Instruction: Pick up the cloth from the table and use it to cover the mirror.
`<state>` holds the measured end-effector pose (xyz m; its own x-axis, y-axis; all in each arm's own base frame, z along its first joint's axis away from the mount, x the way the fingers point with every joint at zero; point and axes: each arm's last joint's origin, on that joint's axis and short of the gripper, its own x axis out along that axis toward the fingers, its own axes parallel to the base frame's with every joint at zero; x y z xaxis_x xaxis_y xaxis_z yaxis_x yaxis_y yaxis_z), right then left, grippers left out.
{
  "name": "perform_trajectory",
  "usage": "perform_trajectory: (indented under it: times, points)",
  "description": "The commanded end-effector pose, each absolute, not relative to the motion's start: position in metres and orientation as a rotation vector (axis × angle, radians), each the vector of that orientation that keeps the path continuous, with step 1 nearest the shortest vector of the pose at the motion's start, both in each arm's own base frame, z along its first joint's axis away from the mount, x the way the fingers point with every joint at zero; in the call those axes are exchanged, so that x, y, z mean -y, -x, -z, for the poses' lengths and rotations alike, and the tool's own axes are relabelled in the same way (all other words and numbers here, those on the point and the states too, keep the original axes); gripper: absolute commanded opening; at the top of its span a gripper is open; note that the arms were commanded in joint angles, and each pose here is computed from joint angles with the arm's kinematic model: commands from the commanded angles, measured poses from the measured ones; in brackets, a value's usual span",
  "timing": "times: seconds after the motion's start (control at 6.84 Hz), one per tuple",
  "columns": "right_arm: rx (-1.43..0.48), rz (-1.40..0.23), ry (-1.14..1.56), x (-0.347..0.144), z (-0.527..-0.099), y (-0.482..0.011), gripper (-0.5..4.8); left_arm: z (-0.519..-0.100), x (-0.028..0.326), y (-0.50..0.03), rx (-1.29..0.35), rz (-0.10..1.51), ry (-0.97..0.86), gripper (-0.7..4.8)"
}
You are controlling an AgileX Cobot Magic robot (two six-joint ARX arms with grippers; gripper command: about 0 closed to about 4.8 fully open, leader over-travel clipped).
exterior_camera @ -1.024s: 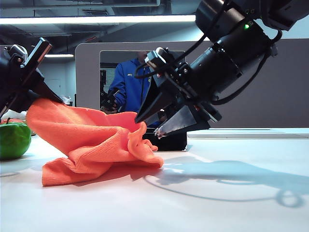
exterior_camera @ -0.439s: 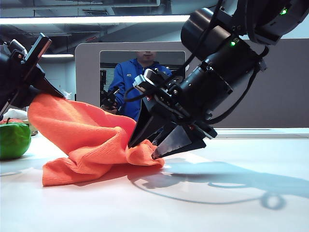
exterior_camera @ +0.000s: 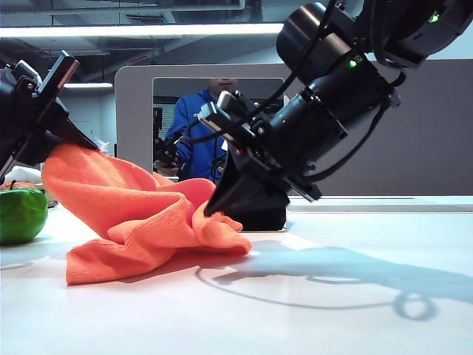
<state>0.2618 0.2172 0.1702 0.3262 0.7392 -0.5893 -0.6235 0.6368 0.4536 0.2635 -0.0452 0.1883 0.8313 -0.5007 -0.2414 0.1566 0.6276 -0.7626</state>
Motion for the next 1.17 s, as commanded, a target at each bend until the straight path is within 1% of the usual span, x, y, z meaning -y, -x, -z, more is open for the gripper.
perform_trajectory:
  times: [0.15, 0.44, 0.59, 0.73, 1.02, 1.17]
  points:
    - [-0.628, -0.792, -0.152, -0.222, -0.202, -0.284, -0.08, -0.207, 0.048, -0.266, -0.291, 0.554, 0.695, -0.06]
    - [-0.58, -0.721, -0.157, -0.217, -0.214, -0.295, -0.08, -0.212, 0.049, -0.265, -0.249, 0.608, 0.682, -0.06]
    - [-0.5, -0.631, -0.124, -0.193, -0.235, -0.305, -0.08, -0.221, 0.049, -0.265, -0.152, 0.665, 0.635, -0.06]
    - [-0.414, -0.577, -0.048, -0.178, -0.26, -0.298, -0.08, -0.234, 0.049, -0.263, -0.004, 0.712, 0.573, -0.06]
    - [-0.327, -0.587, -0.05, -0.17, -0.286, -0.287, -0.08, -0.246, 0.049, -0.259, 0.113, 0.756, 0.538, -0.06]
    - [-0.316, -0.588, -0.049, -0.169, -0.289, -0.285, -0.08, -0.248, 0.049, -0.259, 0.133, 0.773, 0.529, -0.06]
